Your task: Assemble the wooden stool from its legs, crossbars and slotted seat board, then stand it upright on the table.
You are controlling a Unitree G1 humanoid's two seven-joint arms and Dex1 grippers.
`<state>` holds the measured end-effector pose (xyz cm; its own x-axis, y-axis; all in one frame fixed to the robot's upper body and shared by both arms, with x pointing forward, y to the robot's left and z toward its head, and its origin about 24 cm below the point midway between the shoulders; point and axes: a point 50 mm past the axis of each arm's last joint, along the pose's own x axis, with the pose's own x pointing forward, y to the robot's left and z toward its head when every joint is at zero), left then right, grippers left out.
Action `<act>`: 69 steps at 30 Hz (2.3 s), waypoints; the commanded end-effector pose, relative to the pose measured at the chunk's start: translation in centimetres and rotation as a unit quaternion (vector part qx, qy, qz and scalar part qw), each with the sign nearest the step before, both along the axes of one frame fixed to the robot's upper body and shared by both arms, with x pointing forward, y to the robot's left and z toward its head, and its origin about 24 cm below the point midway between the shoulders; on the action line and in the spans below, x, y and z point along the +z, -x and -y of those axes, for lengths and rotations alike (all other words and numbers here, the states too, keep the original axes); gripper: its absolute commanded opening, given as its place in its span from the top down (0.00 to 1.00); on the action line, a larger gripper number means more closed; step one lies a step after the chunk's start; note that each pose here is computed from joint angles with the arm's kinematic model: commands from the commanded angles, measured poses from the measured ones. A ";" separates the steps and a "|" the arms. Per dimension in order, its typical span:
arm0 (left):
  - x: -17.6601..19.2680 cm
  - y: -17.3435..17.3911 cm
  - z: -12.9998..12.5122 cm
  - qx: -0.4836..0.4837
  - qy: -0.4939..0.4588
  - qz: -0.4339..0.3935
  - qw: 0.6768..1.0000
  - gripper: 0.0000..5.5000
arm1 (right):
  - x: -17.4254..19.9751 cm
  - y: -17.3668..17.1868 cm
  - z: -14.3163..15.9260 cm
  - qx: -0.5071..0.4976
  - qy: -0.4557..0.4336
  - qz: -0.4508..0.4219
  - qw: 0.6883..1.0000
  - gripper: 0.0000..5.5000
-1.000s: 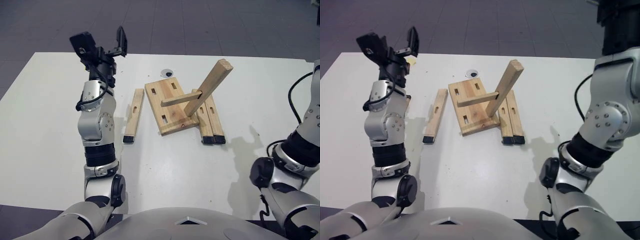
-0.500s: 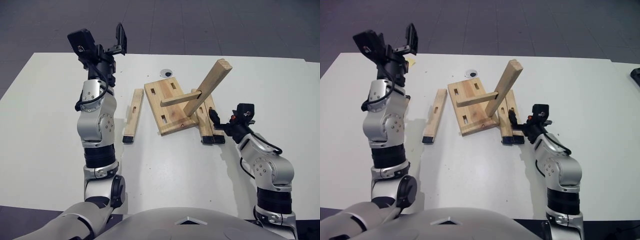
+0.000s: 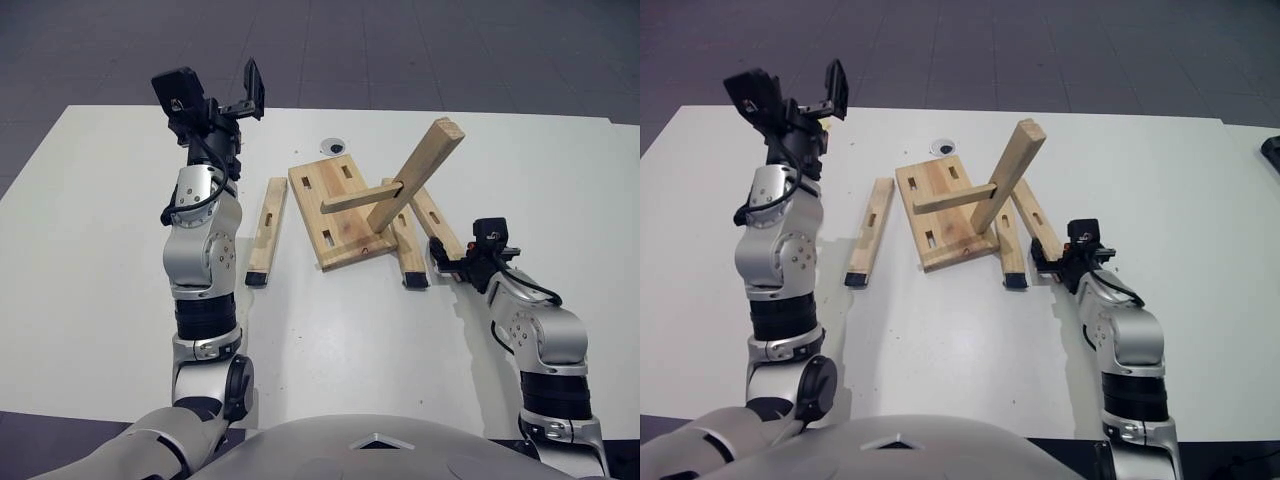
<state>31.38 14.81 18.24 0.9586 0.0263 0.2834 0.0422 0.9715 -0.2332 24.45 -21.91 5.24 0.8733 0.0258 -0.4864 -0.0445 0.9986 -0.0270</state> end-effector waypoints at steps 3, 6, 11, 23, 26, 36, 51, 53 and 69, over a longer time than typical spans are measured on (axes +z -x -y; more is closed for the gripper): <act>-0.2 0.0 0.0 0.004 -0.007 -0.010 1.000 0.02 | -0.3 -0.5 -1.0 0.057 0.002 -0.031 0.998 0.10; -0.5 0.0 0.3 0.001 -0.009 -0.025 1.000 0.02 | -0.6 -0.5 -1.1 0.070 -0.009 -0.064 0.995 0.18; -0.9 0.0 0.6 0.004 -0.005 -0.045 0.999 0.02 | -0.7 -0.9 -0.8 0.054 -0.038 -0.108 0.992 0.31; -1.8 0.0 0.6 0.023 0.002 -0.083 0.996 0.02 | 1.4 -1.9 -1.0 0.100 -0.013 -0.101 0.990 0.62; -2.3 -0.2 0.6 0.025 0.003 -0.099 0.995 0.02 | 1.4 -2.2 -0.7 0.091 -0.037 -0.090 0.991 0.63; -3.2 -0.1 -2.7 0.072 0.054 -0.127 0.988 0.02 | 10.9 -4.9 3.9 -0.018 -0.039 0.219 0.975 0.63; 11.7 3.1 4.0 -0.393 0.099 0.174 0.897 0.02 | 23.2 -4.9 -6.6 0.248 -0.053 0.548 0.797 0.63; 11.5 2.7 4.9 -0.398 0.087 0.156 0.900 0.02 | 22.7 -4.4 -7.9 0.273 -0.065 0.546 0.789 0.63; 12.8 2.5 5.6 -0.441 0.114 0.144 0.879 0.02 | 17.7 -2.9 -10.9 0.332 -0.033 0.483 0.810 0.63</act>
